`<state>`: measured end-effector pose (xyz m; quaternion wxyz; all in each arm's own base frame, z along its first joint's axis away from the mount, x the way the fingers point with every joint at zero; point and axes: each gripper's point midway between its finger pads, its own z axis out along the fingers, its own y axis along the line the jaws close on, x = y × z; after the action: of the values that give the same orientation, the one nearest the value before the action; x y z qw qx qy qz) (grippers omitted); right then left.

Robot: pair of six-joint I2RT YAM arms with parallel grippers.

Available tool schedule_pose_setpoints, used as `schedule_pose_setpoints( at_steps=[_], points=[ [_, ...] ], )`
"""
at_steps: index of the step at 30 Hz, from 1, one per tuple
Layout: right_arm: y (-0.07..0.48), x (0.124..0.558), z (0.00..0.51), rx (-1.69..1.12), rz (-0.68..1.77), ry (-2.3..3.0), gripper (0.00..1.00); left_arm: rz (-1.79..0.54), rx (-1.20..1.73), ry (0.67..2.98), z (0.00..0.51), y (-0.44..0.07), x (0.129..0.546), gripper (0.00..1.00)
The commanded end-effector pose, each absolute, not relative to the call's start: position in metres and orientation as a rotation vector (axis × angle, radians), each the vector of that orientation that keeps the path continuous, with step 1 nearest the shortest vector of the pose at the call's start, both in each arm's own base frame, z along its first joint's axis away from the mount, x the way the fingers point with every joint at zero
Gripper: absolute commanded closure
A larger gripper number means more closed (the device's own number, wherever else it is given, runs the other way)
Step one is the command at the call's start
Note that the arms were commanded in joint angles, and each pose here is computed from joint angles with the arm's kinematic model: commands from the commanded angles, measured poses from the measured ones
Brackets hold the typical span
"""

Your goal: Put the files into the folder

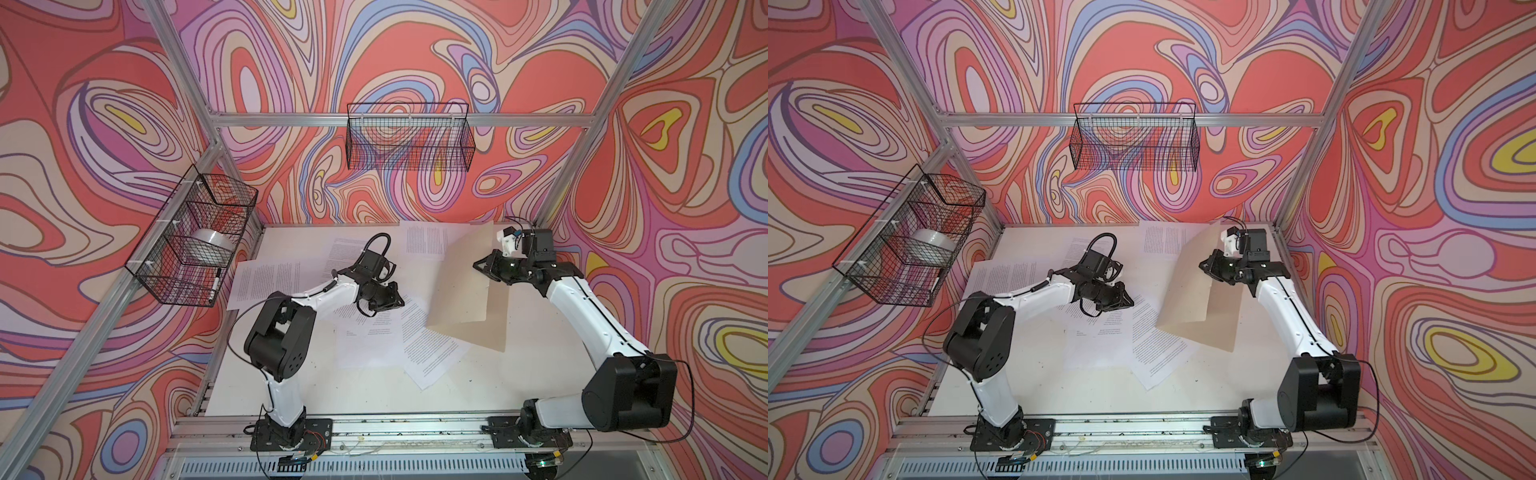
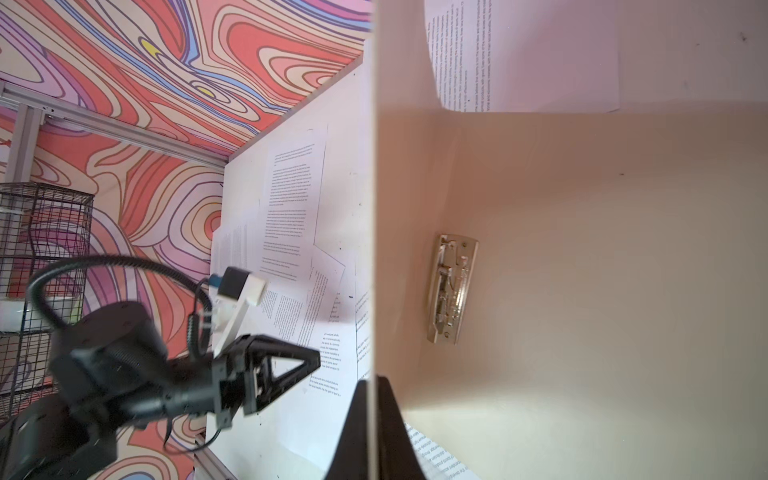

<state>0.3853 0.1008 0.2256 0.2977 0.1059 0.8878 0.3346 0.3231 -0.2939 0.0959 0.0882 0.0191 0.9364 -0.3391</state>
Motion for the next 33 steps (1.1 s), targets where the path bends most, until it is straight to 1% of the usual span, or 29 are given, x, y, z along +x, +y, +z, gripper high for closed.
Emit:
schedule_pose_setpoints(
  at_steps=[1, 5, 9, 12, 14, 16, 19, 21, 23, 28, 33],
  points=[
    [0.094, 0.385, 0.252, 0.272, 0.843, 2.298, 1.00, -0.836, 0.070, 2.910, 0.069, -0.277, 0.281, 0.77],
    [0.085, 0.381, 0.264, 0.275, 0.768, 2.287, 1.00, -0.771, 0.089, 2.951, 0.052, -0.274, 0.250, 0.68],
    [0.079, 0.374, 0.270, 0.286, 0.723, 2.288, 1.00, -0.726, 0.085, 2.996, 0.030, -0.270, 0.232, 0.63],
    [0.078, 0.369, 0.271, 0.285, 0.718, 2.288, 1.00, -0.697, 0.092, 3.010, 0.019, -0.271, 0.229, 0.59],
    [0.076, 0.365, 0.275, 0.282, 0.702, 2.282, 1.00, -0.655, 0.092, 3.016, 0.010, -0.270, 0.230, 0.54],
    [0.074, 0.363, 0.279, 0.280, 0.691, 2.273, 1.00, -0.612, 0.081, 3.020, 0.000, -0.269, 0.236, 0.52],
    [0.074, 0.360, 0.286, 0.276, 0.687, 2.260, 1.00, -0.532, 0.060, 3.011, -0.013, -0.271, 0.252, 0.51],
    [0.072, 0.358, 0.288, 0.277, 0.669, 2.259, 1.00, -0.521, 0.072, 3.005, -0.020, -0.282, 0.266, 0.50],
    [0.071, 0.357, 0.287, 0.270, 0.661, 2.265, 1.00, -0.538, 0.083, 3.009, -0.027, -0.297, 0.282, 0.50],
    [0.072, 0.352, 0.280, 0.264, 0.657, 2.290, 1.00, -0.595, 0.099, 2.958, -0.025, -0.336, 0.332, 0.49],
    [0.079, 0.351, 0.272, 0.234, 0.704, 2.313, 1.00, -0.681, 0.079, 2.944, -0.021, -0.363, 0.380, 0.50]
  ],
)
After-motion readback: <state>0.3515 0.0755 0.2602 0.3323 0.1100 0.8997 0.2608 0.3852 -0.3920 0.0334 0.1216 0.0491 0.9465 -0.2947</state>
